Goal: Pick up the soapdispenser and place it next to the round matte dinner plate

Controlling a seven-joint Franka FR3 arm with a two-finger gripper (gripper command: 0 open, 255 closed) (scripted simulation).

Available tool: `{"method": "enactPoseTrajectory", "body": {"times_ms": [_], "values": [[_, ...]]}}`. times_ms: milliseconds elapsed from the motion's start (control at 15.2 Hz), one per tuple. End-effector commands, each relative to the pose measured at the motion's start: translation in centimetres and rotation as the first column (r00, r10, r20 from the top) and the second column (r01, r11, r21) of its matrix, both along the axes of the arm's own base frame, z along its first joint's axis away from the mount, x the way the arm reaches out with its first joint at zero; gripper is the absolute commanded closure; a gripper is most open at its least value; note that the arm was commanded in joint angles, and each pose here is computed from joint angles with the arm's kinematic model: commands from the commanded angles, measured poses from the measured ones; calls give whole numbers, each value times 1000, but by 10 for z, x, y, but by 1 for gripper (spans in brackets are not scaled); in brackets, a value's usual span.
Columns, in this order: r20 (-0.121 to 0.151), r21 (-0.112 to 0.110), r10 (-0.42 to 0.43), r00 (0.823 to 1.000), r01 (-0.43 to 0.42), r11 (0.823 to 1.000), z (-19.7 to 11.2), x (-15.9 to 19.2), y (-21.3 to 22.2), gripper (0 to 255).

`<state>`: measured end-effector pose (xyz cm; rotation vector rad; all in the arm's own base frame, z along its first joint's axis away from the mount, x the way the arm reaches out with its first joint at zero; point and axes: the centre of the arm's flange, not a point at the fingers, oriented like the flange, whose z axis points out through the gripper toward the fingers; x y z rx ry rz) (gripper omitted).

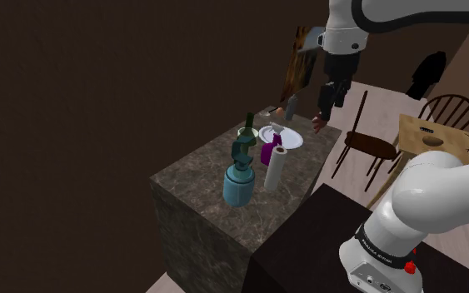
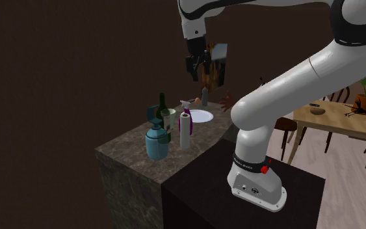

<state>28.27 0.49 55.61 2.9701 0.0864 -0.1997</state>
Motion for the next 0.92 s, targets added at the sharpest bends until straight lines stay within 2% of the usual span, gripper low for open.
{"method": "enactPoseTrajectory", "body": {"times_ms": [0,396,858], "values": [[0,0,0,1000,0,1000,0,0,0,0],[118,56,44,992,-51,997,-62,21,13,0],[256,113,85,963,-117,987,-130,54,34,0]]}}
